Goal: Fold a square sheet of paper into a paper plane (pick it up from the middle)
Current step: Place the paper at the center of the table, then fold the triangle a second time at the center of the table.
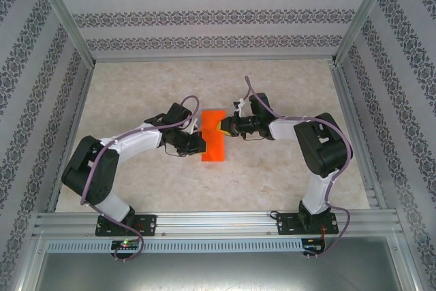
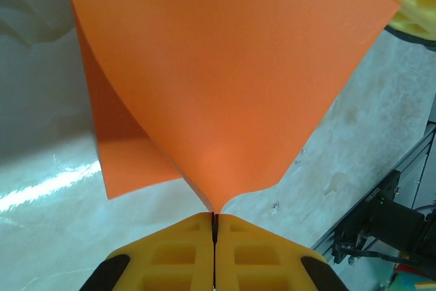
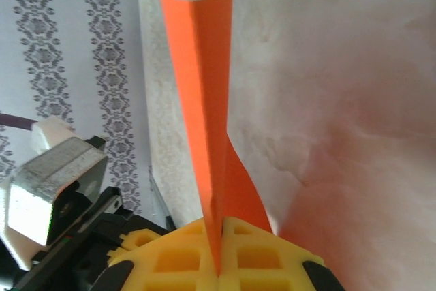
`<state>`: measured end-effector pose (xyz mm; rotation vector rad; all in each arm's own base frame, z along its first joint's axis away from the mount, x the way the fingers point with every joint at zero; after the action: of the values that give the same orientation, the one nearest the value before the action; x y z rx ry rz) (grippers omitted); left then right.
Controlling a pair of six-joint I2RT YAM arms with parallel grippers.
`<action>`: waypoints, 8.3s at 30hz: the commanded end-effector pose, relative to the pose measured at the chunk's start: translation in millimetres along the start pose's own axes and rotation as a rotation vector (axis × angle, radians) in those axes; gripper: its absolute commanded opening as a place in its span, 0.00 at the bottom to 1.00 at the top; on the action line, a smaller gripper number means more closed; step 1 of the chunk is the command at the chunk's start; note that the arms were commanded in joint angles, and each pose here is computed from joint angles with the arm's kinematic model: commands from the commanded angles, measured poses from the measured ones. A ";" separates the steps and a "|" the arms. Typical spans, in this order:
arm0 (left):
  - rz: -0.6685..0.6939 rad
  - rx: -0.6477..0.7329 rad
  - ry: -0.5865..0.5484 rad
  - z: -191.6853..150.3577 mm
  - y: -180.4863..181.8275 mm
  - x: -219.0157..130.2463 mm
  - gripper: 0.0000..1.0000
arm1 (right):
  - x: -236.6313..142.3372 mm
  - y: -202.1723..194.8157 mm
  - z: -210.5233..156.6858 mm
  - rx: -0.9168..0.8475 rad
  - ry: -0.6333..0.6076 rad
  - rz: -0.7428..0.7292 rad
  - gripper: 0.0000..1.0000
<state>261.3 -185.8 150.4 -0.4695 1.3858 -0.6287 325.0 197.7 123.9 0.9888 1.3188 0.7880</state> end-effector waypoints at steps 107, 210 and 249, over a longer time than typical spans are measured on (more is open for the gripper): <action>-0.038 0.073 0.103 75.1 -29.0 92.1 0.09 | -21.2 -41.8 2.6 -0.120 0.010 -0.478 0.08; -0.036 0.108 0.061 74.9 -24.6 105.0 0.41 | -51.3 -41.6 15.1 -0.109 -0.058 -0.469 0.10; -0.069 0.130 0.051 68.9 -24.7 99.1 0.05 | -23.5 -44.1 -10.9 -0.066 0.023 -0.423 0.03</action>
<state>339.0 -272.4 95.0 -0.4139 1.3853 -0.7609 309.9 158.7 98.7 0.6464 1.4316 0.5328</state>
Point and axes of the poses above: each hand's point on the last joint's axis, 136 mm out from that joint toward the fingers, its own x axis out along the fingers, its own y axis along the line the jaws close on, z = x × y, the point moved 10 cm from there along -x, back along the fingers, and after that the axes turned 5 degrees about x, right-handed, at the moved point
